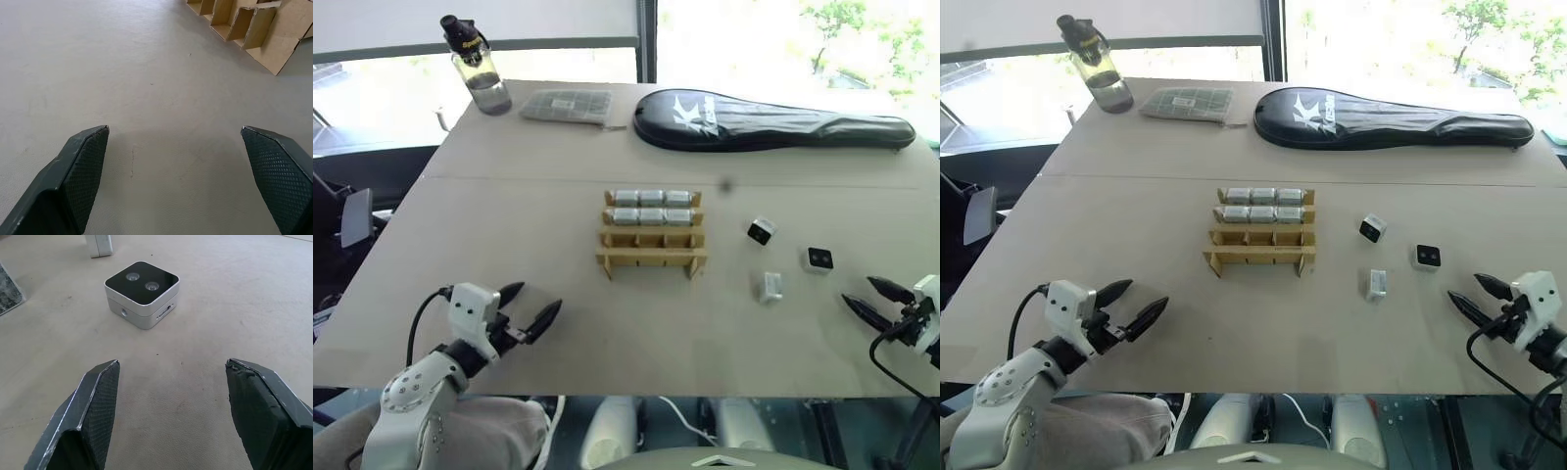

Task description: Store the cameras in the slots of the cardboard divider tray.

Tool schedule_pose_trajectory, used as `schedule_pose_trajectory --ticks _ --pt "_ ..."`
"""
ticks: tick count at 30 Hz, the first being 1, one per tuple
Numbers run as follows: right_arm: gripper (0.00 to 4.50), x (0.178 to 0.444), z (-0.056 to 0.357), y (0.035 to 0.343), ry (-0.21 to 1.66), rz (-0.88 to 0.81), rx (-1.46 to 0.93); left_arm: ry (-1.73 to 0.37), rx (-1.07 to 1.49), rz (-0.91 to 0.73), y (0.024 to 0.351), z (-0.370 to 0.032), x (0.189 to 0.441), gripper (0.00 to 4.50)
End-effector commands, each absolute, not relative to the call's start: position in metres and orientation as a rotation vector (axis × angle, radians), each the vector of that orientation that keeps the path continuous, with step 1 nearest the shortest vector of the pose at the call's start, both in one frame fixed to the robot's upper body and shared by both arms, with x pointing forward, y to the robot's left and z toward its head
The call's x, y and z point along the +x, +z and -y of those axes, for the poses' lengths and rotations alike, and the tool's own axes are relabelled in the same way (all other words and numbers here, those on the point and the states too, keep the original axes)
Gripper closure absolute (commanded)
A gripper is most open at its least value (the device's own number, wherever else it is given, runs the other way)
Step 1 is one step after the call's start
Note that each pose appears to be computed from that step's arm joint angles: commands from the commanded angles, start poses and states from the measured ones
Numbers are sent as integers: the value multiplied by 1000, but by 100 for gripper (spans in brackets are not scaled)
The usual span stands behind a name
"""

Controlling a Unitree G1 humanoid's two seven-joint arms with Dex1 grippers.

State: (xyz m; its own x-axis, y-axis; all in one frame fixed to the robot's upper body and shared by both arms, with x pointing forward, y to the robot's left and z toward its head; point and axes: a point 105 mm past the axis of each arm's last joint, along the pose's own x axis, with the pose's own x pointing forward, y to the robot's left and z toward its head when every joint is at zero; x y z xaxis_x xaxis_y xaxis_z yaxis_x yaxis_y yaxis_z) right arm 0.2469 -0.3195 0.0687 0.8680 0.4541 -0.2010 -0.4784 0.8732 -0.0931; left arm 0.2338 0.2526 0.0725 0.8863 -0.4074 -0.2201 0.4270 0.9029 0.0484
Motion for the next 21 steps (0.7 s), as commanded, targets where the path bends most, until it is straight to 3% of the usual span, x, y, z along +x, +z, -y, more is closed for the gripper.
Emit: schedule_pose_trajectory --ticks 1,13,21 --pt "110 247 322 82 490 -137 -177 -452 122 -165 87 -251 236 0" --pt "110 267 309 109 555 -127 -193 -543 143 -116 110 -244 238 0" --pt "110 274 282 129 675 -115 -259 -777 221 -62 149 -229 231 0"
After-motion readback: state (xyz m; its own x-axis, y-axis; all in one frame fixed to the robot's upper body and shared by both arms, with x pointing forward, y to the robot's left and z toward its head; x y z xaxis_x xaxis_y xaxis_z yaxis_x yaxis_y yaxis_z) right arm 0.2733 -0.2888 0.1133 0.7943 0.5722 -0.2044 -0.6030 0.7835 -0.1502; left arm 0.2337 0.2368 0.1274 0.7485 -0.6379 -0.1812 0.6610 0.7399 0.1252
